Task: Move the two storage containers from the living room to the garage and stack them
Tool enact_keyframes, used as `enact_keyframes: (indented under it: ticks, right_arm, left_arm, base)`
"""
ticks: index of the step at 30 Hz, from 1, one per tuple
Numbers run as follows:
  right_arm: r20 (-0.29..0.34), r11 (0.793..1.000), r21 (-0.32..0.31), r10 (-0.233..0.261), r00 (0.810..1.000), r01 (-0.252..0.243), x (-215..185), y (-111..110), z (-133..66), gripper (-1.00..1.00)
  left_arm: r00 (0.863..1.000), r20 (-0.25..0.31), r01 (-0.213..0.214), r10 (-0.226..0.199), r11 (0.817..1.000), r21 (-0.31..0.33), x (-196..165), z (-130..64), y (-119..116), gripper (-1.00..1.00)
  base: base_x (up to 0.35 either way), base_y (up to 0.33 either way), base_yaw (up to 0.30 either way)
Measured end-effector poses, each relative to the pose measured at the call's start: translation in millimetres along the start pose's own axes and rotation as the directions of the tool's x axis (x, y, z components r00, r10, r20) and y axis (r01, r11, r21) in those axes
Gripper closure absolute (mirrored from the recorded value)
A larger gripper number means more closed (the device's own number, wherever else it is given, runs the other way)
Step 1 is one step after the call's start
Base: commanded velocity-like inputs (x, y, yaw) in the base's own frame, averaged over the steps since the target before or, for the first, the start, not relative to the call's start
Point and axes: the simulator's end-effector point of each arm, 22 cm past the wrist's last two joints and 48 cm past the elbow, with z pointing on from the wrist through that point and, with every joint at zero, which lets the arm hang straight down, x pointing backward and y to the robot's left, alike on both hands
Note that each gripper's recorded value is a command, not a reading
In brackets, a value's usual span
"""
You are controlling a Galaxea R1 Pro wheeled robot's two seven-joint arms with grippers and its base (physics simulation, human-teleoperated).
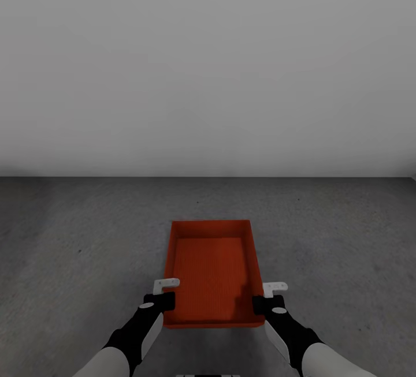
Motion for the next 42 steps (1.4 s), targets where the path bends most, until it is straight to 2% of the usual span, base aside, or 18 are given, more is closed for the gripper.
enact_keyframes:
  ticks: [6, 7, 8, 9, 27, 36, 42]
  right_arm:
    - [0.0, 1.0, 0.0, 0.0, 1.0, 0.0, 0.0, 0.0, 0.0, 1.0]
    - [0.0, 1.0, 0.0, -0.001, 1.0, 0.001, 0.0, 0.1, 0.0, 1.0]
    - [0.007, 0.999, 0.016, 0.043, 0.999, -0.043, -6.2, -3.0, -0.3, -1.0]
    - [0.063, 0.998, 0.015, 0.054, 0.997, -0.055, -24.4, -3.9, -1.0, -1.0]
    - [0.064, 0.998, 0.011, 0.054, 0.996, -0.055, -24.6, -2.2, -1.2, -1.0]
    - [0.064, 0.998, 0.011, 0.055, 0.996, -0.056, -24.6, -2.9, -1.1, -1.0]
    - [0.064, 0.998, 0.009, 0.056, 0.996, -0.057, -24.7, -1.6, -1.2, -1.0]
  left_arm:
    - [1.0, 0.0, 0.0, 0.0, 1.0, 0.0, 0.2, 0.0, 0.0, 1.0]
    - [1.0, 0.0, 0.001, -0.001, 1.0, 0.0, 0.3, 0.1, 0.1, -1.0]
    - [1.0, -0.007, 0.007, -0.007, 1.0, -0.009, 2.9, 0.4, 3.7, -1.0]
    - [1.0, -0.012, 0.008, -0.008, 1.0, -0.012, 4.3, 0.4, 4.6, -1.0]
    - [1.0, 0.003, 0.013, -0.013, 1.0, -0.012, -2.0, 0.1, 5.7, -1.0]
    - [0.996, -0.006, 0.084, -0.085, 0.996, -0.017, -0.5, 0.5, 9.7, -1.0]
    - [0.995, -0.008, 0.095, -0.095, 0.995, -0.016, -0.2, 0.5, 9.8, -1.0]
  base:
    - [0.0, 0.0, 0.0]
    - [0.0, 0.0, 0.0]
    - [0.0, 0.0, 0.0]
    - [0.0, 0.0, 0.0]
    - [0.0, 0.0, 0.0]
    - [0.0, 0.0, 0.0]
    - [0.0, 0.0, 0.0]
